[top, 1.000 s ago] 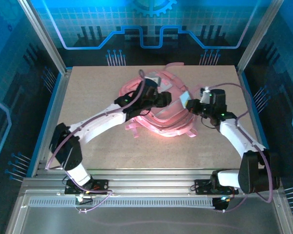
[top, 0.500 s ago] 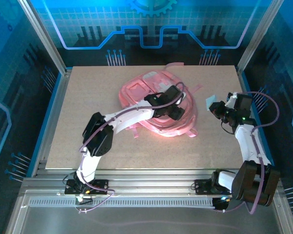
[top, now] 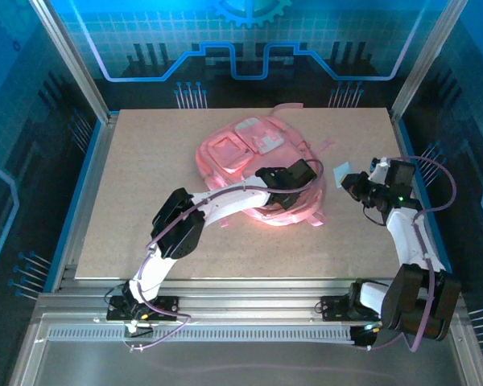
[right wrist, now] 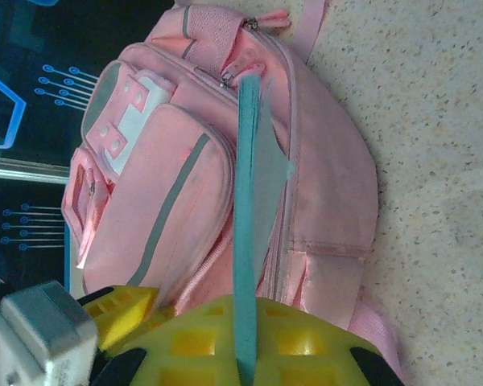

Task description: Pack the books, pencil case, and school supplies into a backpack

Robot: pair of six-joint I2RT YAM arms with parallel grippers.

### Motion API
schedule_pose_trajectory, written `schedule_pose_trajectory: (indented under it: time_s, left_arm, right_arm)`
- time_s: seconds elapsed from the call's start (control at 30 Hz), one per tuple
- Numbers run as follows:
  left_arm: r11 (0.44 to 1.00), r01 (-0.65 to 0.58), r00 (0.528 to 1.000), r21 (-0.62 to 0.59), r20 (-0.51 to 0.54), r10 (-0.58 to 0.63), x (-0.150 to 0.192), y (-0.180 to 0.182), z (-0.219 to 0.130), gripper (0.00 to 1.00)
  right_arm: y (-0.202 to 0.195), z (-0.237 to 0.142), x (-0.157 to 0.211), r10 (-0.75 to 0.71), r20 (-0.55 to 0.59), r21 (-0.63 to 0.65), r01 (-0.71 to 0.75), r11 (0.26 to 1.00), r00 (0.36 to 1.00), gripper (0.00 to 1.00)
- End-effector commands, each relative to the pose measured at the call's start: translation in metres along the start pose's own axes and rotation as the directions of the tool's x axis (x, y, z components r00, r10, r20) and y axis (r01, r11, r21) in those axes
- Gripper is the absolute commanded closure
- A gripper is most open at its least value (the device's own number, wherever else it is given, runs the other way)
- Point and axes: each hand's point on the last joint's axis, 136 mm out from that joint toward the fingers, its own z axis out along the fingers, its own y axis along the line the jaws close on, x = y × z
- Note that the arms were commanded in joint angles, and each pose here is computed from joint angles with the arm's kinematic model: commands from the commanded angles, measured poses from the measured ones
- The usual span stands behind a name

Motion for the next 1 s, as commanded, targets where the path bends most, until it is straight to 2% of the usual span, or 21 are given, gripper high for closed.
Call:
schedule_pose_trajectory:
  time_s: [0.0,0.03,0.17,0.3,0.43,0.67,0.9,0.97]
  left_arm:
    - [0.999,0.050,0.997,-0.010,0.062,-0.049,-0.023,0.015,-0.023,0.96]
    - [0.997,0.073,0.994,-0.009,0.080,-0.072,-0.028,0.020,-0.029,1.00]
    - [0.982,0.181,0.974,0.059,0.125,-0.187,-0.043,0.036,-0.048,1.00]
    - [0.936,0.315,0.931,0.158,0.140,-0.338,-0.049,0.057,-0.058,1.00]
    - [0.897,0.394,0.892,0.202,0.151,-0.426,-0.052,0.074,-0.060,1.00]
    - [0.866,0.435,0.855,0.244,0.188,-0.483,-0.064,0.083,-0.070,1.00]
    - [0.851,0.445,0.844,0.279,0.187,-0.503,-0.065,0.080,-0.075,1.00]
    - [0.849,0.449,0.841,0.279,0.190,-0.507,-0.063,0.080,-0.075,1.00]
  right_arm:
    - [0.007,-0.001,0.007,-0.009,-0.018,-0.042,0.008,0.999,1.000,1.00]
    - [0.008,0.000,0.008,-0.011,-0.022,-0.046,0.010,0.999,1.000,1.00]
    - [0.017,0.005,0.015,-0.025,-0.048,-0.074,0.022,0.997,0.999,1.00]
    - [0.036,0.014,0.026,-0.031,-0.093,-0.133,0.019,0.991,0.995,1.00]
    - [0.057,0.032,0.045,-0.036,-0.167,-0.192,0.003,0.981,0.985,1.00]
    - [0.092,0.064,0.069,-0.039,-0.275,-0.284,-0.042,0.958,0.961,1.00]
    - [0.130,0.107,0.095,-0.065,-0.392,-0.339,-0.079,0.937,0.917,1.00]
    - [0.142,0.117,0.090,-0.078,-0.393,-0.351,-0.071,0.934,0.916,1.00]
